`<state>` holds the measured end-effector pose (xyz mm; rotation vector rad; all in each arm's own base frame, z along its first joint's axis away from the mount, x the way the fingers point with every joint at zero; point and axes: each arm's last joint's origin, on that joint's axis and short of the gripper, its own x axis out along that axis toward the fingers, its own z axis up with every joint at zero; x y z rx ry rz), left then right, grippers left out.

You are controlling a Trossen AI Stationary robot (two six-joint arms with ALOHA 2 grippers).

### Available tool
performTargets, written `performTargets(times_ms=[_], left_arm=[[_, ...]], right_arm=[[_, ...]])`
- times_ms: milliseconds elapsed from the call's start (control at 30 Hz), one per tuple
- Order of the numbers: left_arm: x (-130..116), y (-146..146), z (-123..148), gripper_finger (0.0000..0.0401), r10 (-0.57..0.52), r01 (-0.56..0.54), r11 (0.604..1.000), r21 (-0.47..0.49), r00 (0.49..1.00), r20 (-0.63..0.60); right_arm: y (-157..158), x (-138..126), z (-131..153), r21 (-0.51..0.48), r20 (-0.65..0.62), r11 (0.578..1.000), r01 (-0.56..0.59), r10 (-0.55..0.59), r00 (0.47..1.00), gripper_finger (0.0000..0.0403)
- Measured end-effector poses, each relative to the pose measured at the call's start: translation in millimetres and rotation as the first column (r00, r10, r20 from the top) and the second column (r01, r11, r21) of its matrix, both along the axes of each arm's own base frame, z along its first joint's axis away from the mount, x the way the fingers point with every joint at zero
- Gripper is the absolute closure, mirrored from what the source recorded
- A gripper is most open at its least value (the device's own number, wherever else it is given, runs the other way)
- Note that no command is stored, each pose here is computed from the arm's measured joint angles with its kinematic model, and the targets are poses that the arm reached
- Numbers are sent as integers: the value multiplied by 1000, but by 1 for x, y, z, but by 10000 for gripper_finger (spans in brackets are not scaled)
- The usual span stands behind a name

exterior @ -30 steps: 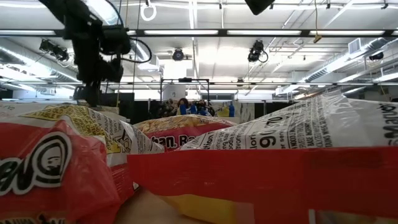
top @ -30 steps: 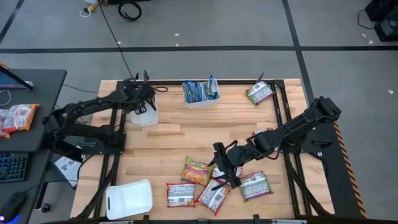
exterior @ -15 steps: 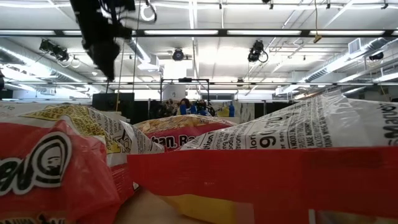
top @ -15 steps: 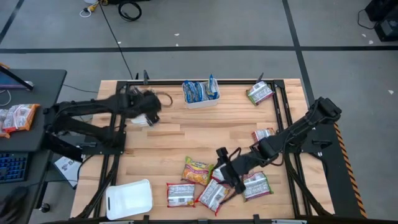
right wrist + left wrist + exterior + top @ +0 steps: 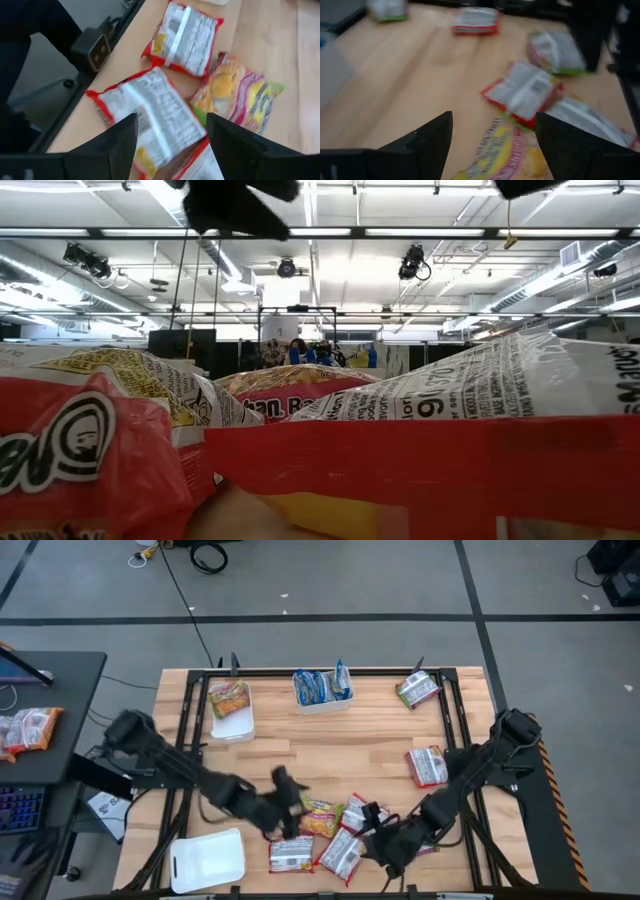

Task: Sort Maruchan noodles
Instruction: Put the green noodle pack into the middle white bin

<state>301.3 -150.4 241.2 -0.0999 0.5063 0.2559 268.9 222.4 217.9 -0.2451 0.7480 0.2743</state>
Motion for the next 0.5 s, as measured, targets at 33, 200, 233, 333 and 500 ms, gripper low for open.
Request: performTargets(times_ms=[33, 200, 233, 333, 500], left_arm=[[9, -6, -6, 118, -19, 20, 1000, 18, 1000, -24], [54, 7, -48, 118, -86, 82, 996, -26, 970, -228], [61, 14, -52, 118, -94, 84, 995, -54, 968, -235], [77, 44, -62, 118, -116, 97, 991, -87, 959, -257], [85, 83, -62, 117, -324, 238, 925, -297, 902, -286]], right_arm=[[1, -5, 1, 6, -13, 1000, 17, -17, 1000, 165], [4, -20, 7, 44, -64, 996, 77, -74, 995, 165], [4, -23, 5, 40, -85, 996, 85, -81, 993, 163], [5, -27, 1, 69, -159, 992, 109, -97, 982, 156], [6, -36, -5, 87, -262, 985, 150, -123, 957, 144]])
